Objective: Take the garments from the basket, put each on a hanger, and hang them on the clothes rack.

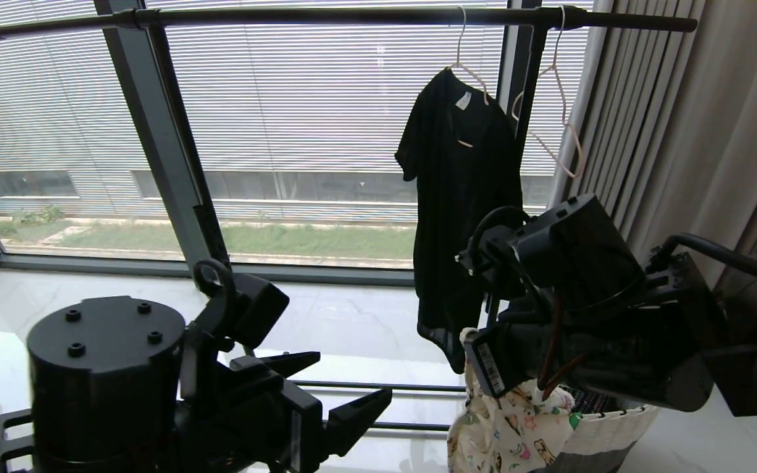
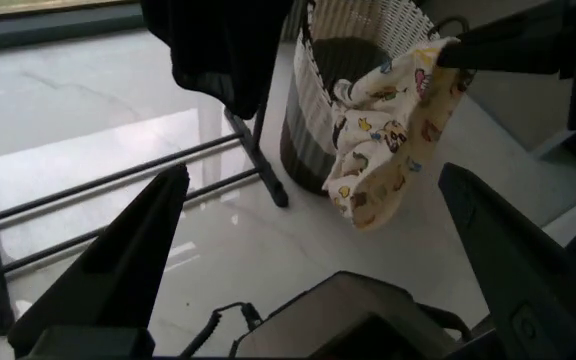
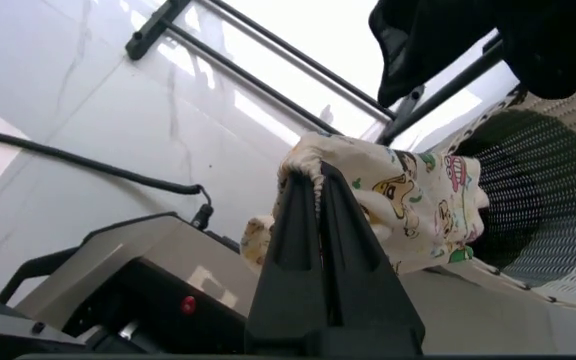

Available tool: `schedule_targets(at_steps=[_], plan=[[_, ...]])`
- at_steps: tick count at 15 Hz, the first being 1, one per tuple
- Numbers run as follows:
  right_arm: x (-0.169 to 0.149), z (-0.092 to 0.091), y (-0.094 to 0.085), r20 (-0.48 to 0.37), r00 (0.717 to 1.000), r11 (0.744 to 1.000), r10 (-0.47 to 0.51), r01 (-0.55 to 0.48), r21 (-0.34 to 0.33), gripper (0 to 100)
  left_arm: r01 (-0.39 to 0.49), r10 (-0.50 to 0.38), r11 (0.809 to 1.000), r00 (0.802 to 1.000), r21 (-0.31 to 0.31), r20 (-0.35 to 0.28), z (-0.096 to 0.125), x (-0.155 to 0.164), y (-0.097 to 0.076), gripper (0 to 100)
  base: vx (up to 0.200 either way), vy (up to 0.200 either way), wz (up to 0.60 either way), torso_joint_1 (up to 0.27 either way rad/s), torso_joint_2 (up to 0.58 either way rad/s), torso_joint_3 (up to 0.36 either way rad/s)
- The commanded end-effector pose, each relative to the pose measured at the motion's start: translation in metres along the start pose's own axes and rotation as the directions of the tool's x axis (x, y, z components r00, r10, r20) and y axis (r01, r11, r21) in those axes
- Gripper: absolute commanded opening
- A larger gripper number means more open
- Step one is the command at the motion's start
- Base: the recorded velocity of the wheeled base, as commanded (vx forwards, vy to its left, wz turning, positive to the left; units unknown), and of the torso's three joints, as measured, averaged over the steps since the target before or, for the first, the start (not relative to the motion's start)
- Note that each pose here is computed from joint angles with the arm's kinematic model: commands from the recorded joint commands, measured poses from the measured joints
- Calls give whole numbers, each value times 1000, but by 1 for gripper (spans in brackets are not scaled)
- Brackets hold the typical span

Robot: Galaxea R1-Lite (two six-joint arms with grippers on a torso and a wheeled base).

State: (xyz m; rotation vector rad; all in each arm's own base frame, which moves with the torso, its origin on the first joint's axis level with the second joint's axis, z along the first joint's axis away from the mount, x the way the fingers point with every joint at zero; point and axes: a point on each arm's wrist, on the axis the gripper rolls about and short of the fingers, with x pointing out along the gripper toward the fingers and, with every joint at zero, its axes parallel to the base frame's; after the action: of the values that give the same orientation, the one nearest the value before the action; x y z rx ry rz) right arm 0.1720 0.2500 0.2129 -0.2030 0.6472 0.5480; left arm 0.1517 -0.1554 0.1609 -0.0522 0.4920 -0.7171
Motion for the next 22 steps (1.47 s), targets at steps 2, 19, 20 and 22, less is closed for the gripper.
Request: schedule_targets(at_steps=[2,19,20,22], plan=[[-22,7,-9,55,998,1000,9,-10,26,0,117,-115,993,984,5,-137,-36,69,-25,100,0,0,0,0,0,0],[-46,14,-22,91,993,995,82,-86,49,0,-104,87,994,947,-38,-310,-116,178,28,0,0,0,0,0,0,0],[-45,14,-22,89,993,995,80,-85,51,0,-140,129,990,945,-17,-302,-116,172,27,0,0,0,0,0,0,0],[-40,14,-26,80,995,996,64,-69,60,0,-148,166,984,961,96,-223,-109,142,25,0,0,0,0,0,0,0]])
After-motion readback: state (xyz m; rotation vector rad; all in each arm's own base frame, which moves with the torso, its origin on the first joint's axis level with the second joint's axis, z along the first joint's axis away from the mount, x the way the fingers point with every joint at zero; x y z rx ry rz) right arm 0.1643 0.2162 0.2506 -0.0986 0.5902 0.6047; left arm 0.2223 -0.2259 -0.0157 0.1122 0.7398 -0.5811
